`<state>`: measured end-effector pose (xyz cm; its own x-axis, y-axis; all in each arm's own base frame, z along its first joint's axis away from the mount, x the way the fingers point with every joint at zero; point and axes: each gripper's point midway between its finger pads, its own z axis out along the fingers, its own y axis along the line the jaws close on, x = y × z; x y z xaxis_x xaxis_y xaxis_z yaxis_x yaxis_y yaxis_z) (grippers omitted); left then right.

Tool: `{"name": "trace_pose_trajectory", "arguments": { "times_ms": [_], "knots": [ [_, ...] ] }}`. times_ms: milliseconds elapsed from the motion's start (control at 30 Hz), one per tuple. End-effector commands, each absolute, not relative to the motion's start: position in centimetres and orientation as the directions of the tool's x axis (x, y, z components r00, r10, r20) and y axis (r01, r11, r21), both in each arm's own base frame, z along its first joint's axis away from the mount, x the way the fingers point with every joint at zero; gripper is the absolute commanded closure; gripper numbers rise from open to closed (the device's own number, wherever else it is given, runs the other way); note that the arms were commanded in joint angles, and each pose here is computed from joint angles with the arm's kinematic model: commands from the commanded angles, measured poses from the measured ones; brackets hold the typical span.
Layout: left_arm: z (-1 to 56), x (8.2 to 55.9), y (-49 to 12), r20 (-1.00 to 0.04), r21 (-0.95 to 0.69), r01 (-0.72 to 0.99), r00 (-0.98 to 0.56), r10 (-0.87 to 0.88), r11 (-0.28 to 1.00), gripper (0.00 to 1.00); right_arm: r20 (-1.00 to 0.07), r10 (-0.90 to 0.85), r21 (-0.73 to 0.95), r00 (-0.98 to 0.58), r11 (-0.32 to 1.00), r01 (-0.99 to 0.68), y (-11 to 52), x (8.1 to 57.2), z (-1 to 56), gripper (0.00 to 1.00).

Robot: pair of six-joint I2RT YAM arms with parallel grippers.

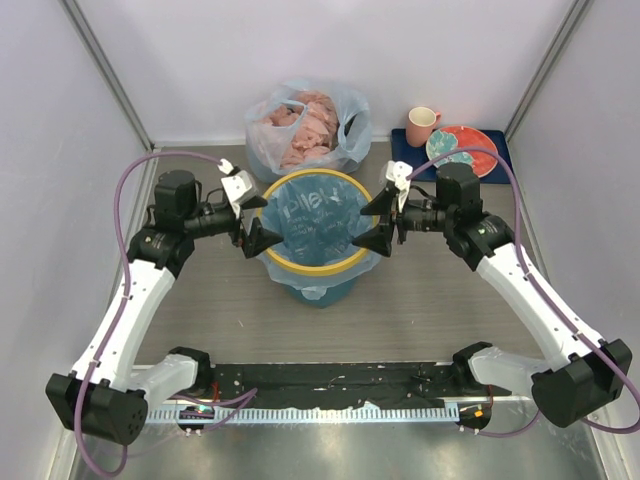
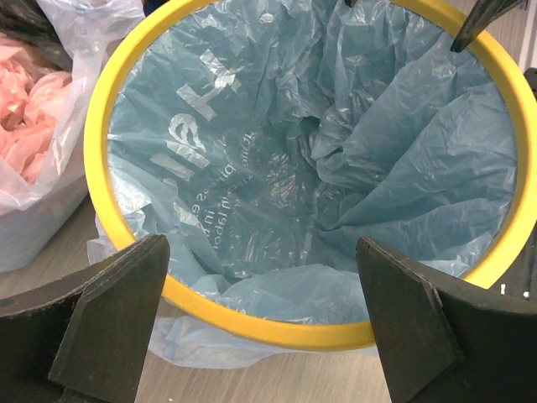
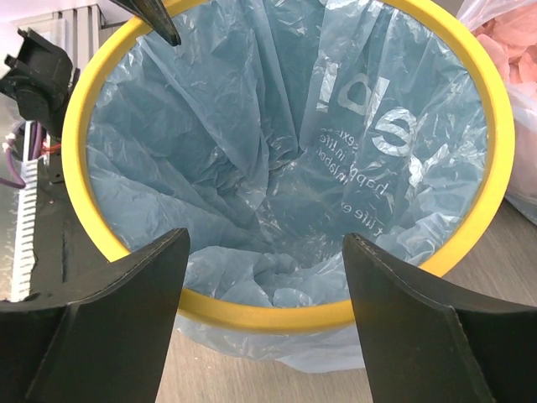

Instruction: Put the trash bags into the trash bin

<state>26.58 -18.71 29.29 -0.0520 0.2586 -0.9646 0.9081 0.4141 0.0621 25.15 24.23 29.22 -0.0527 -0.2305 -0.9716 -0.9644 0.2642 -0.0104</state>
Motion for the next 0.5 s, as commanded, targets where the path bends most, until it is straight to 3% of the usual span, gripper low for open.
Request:
{"name": "trace_pose_trajectory", "arguments": {
  "times_ms": [0, 233, 467],
  "knots": [
    [31.0, 26.9, -18.7, -0.961, -0.022, 0.895, -0.142, 0.237, 0.446, 0.01, -0.948, -0.205, 0.171, -0.242, 0.315, -0.934, 23.9, 24.3, 30.2, 0.2],
    [35.9, 29.4, -19.6, -0.98, -0.007, 0.893, -0.096, 0.174, 0.45, 0.02, -0.976, -0.074, 0.171, -0.204, 0.319, -0.932, 24.8, 25.1, 36.3, 0.2],
    [33.1, 31.9, -19.7, -0.97, -0.083, 0.862, -0.184, 0.156, 0.5, 0.02, -0.966, -0.112, 0.178, -0.233, 0.366, -0.914, 24.7, 28.1, 33.6, 0.19]
  ]
}}
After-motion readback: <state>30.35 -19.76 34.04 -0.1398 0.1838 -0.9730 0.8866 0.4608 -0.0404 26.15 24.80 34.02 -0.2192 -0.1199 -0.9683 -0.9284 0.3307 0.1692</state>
